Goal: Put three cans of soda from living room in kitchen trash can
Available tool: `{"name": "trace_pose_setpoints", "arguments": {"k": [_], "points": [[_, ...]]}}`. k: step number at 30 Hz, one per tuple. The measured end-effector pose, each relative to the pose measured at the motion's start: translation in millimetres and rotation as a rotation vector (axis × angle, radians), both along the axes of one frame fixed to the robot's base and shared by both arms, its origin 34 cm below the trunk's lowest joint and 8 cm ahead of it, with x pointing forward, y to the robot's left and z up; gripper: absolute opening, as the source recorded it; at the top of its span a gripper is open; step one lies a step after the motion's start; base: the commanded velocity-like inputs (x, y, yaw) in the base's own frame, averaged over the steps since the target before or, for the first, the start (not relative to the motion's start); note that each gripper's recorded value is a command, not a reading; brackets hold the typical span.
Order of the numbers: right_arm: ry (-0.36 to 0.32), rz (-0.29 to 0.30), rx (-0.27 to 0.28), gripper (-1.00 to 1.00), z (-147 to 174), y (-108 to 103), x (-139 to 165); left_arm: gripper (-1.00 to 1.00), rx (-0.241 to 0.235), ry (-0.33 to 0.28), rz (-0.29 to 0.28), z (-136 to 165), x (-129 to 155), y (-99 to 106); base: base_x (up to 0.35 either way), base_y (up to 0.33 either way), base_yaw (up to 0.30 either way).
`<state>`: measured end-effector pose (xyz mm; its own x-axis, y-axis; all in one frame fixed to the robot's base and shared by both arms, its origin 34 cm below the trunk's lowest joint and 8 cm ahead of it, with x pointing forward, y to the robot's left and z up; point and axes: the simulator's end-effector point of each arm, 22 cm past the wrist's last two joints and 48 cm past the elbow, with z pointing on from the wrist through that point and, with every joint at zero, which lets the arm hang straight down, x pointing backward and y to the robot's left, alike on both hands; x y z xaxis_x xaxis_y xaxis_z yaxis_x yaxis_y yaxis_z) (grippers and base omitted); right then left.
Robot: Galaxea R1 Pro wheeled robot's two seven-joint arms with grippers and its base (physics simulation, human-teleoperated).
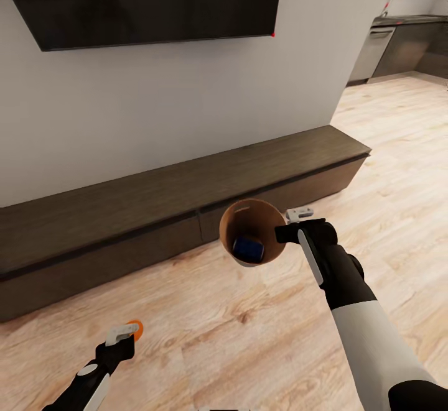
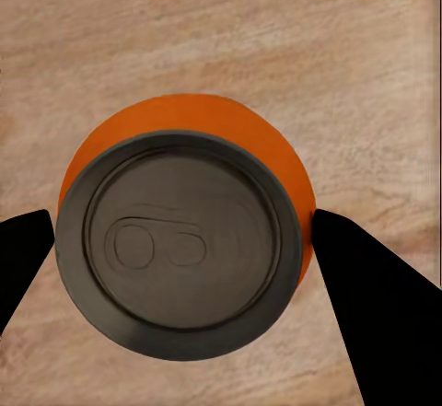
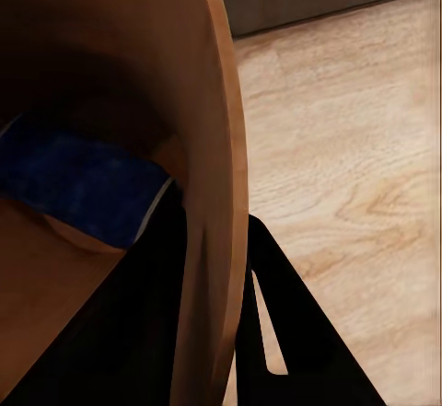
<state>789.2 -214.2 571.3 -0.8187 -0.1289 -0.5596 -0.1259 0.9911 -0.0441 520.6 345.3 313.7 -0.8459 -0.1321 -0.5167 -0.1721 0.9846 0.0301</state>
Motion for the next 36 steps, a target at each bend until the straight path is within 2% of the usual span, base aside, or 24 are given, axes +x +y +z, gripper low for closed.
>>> {"name": "trace_pose_setpoints", "arguments": {"k": [14, 20, 36], "points": [[-0.022, 0.000, 0.001, -1.00, 44, 0, 7, -1.00, 0.000, -0.022, 0.000, 38, 13, 0, 0.000, 0.000, 0.000], [-0.027, 0.000, 0.000, -1.00, 47, 0, 7, -1.00, 0.000, -0.028, 0.000, 40, 15, 0, 0.000, 0.000, 0.000], [-0.046, 0.000, 0.001, -1.00, 92, 0, 13, -1.00, 0.000, -0.047, 0.000, 80, 26, 0, 0.000, 0.000, 0.000]]}}
